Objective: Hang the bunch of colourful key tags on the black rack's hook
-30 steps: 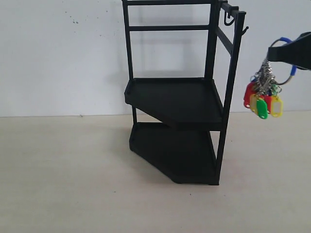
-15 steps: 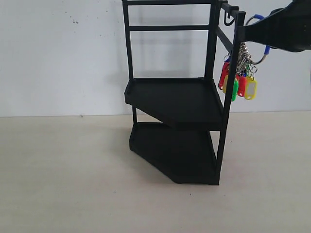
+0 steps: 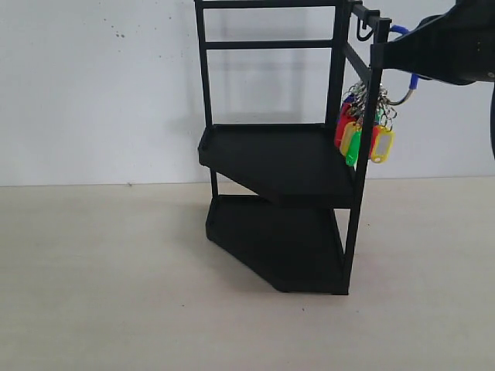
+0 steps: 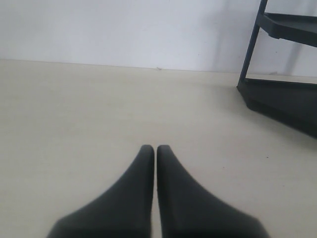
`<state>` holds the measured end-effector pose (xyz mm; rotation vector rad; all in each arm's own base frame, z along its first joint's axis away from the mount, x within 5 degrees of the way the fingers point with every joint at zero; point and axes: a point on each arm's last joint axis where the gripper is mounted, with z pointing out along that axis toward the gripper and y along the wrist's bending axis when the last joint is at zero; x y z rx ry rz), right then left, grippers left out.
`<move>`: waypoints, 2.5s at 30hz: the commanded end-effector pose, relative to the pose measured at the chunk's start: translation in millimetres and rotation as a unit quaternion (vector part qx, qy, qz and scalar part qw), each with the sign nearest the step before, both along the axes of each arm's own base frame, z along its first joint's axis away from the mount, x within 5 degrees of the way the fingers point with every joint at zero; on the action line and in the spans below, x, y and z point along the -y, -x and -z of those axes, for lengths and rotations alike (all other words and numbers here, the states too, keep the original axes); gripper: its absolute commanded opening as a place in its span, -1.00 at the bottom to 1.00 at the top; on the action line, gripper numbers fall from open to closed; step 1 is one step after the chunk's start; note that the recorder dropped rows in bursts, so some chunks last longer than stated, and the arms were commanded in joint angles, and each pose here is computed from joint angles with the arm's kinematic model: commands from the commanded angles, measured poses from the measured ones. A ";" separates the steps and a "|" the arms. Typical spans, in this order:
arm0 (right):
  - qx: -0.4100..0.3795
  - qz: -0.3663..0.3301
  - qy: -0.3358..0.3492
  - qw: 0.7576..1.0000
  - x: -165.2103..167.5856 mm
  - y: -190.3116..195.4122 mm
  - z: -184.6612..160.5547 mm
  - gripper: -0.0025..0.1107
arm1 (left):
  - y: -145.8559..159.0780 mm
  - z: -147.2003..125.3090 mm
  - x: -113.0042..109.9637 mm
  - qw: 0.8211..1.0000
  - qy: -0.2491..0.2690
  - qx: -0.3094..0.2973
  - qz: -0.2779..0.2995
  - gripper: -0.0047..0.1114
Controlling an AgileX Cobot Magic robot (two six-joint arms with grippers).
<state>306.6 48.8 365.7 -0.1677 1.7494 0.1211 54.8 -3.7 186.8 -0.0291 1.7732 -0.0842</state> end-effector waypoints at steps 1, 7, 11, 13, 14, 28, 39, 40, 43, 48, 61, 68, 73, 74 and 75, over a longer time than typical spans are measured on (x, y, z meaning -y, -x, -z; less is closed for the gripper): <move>-0.001 0.001 -0.015 1.000 -0.3 1.4 -0.9 -0.96 | 0.1 -0.9 -0.1 1.000 -0.003 0.004 0.000 -0.84; -0.018 0.000 -0.012 1.000 -0.3 3.0 10.8 -0.96 | 0.1 -0.9 -0.1 1.000 -0.003 0.004 0.000 -0.84; -0.020 -0.004 -0.013 1.000 -0.9 3.2 11.8 -0.96 | 0.1 -0.9 -0.1 1.000 -0.003 0.004 0.000 -0.84; -0.021 -0.005 -0.016 1.000 -1.3 3.3 11.8 -0.88 | 0.1 -0.9 -0.1 1.000 -0.003 0.004 0.000 -0.84; -0.022 -0.006 -0.021 1.000 -1.6 3.4 11.8 -0.79 | 0.1 -0.9 -0.1 1.000 -0.003 0.004 0.000 -0.84; 0.020 0.076 -0.042 0.996 15.3 19.1 -11.0 -0.01 | 0.1 -0.9 -0.1 1.000 -0.003 0.004 0.000 -0.84; 0.095 0.089 -0.091 0.987 26.6 77.3 -50.0 -0.08 | 0.1 -0.9 -0.1 1.000 -0.003 0.004 0.000 -0.84; 0.091 0.100 -0.101 0.986 29.2 81.1 -46.4 -0.11 | 0.1 -0.9 -0.1 1.000 -0.003 0.004 0.000 -0.84; 0.040 0.165 -0.119 0.978 42.1 99.5 -9.0 -0.71 | 0.1 -0.9 -0.1 1.000 -0.003 0.004 0.000 -0.84; -0.035 0.102 -0.080 0.991 34.8 131.4 62.6 -0.96 | 0.1 -0.9 -0.1 1.000 -0.003 0.004 0.000 -0.84; -0.069 0.124 -0.068 0.988 41.4 152.1 98.1 -0.96 | 0.1 -0.9 -0.1 1.000 -0.003 0.004 0.000 -0.84; -0.069 0.125 -0.067 0.987 41.6 152.2 98.1 -0.96 | 0.1 -0.9 -0.1 1.000 -0.003 0.004 0.000 -0.84; -0.069 0.125 -0.068 0.987 41.6 152.2 98.1 -0.96 | 0.1 -0.9 -0.1 1.000 -0.003 0.004 0.000 -0.84; -0.069 0.126 -0.059 0.988 42.2 152.2 98.2 -0.96 | 0.1 -0.9 -0.1 1.000 -0.003 0.004 0.000 -0.84; -0.069 0.130 -0.053 0.988 43.2 152.3 98.3 -0.96 | 0.1 -0.9 -0.1 1.000 -0.003 0.004 0.000 -0.84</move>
